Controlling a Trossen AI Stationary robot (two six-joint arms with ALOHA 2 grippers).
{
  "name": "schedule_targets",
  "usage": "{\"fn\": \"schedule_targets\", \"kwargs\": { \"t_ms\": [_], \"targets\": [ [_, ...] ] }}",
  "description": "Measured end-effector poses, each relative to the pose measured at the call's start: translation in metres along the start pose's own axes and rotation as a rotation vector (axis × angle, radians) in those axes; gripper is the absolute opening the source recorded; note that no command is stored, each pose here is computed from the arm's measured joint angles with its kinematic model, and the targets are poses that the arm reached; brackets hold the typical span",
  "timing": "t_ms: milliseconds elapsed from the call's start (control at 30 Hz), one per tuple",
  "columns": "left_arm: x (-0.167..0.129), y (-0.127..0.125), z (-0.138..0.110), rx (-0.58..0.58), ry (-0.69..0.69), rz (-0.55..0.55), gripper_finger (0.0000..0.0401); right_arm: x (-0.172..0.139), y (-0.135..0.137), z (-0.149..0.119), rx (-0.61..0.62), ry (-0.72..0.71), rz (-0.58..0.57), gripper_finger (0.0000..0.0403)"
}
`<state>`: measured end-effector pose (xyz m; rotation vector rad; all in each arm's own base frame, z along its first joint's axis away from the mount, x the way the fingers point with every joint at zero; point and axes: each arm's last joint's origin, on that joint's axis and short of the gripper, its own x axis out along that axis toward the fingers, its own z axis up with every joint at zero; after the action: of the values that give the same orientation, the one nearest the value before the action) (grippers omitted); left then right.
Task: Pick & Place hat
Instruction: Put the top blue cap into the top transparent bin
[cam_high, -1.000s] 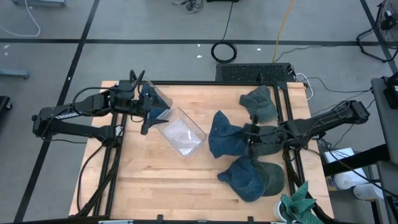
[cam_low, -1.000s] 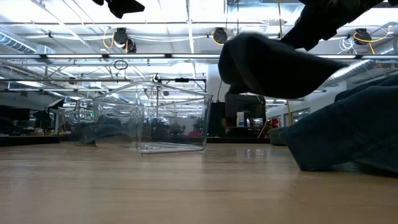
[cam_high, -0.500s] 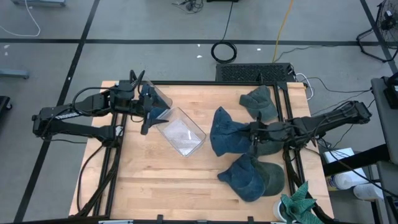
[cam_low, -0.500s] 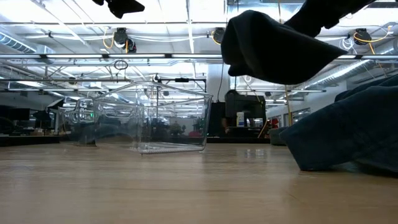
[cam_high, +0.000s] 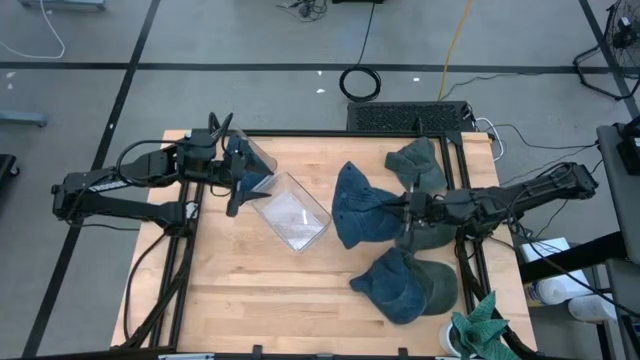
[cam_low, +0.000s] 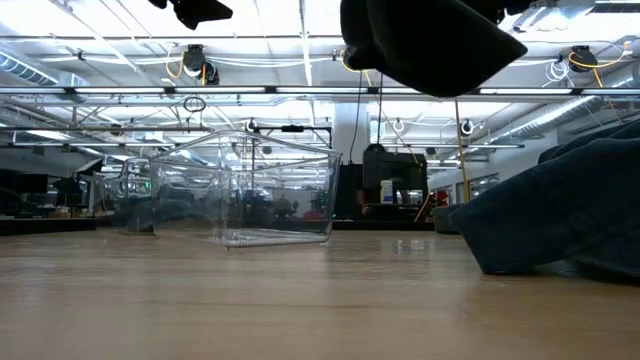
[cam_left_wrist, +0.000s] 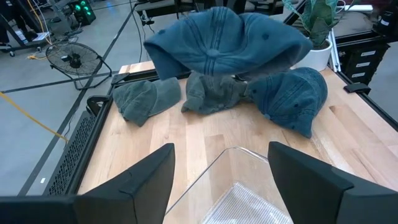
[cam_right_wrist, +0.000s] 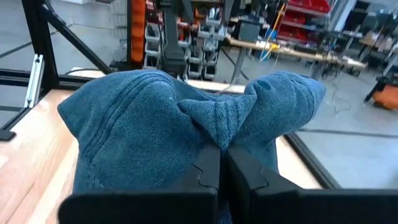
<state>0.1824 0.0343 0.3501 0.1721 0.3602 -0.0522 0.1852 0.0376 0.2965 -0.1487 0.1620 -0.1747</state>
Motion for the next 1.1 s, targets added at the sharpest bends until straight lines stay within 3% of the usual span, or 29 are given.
{"fn": "schedule_targets", "kwargs": {
  "t_ms": [200,700,933,1100],
  "targets": [
    [0.000,0.000,0.000,0.000,0.000,0.000,0.0254,0.003,-0.003,0.001,0.008,-0.045,-0.019,0.0000],
    [0.000,0.000,0.000,0.000,0.000,0.000,0.0267,0.010,-0.014,-0.037,0.071,-0.192,-0.122,0.0000],
    [0.000,0.000,0.000,0.000,0.000,-0.001,0.0255,0.013,-0.009,-0.038,0.091,-0.215,0.006,0.0000],
    [0.000,0.000,0.000,0.000,0.000,0.000,0.0255,0.020,-0.003,-0.039,0.058,-0.236,0.020,0.0000]
  ]
}}
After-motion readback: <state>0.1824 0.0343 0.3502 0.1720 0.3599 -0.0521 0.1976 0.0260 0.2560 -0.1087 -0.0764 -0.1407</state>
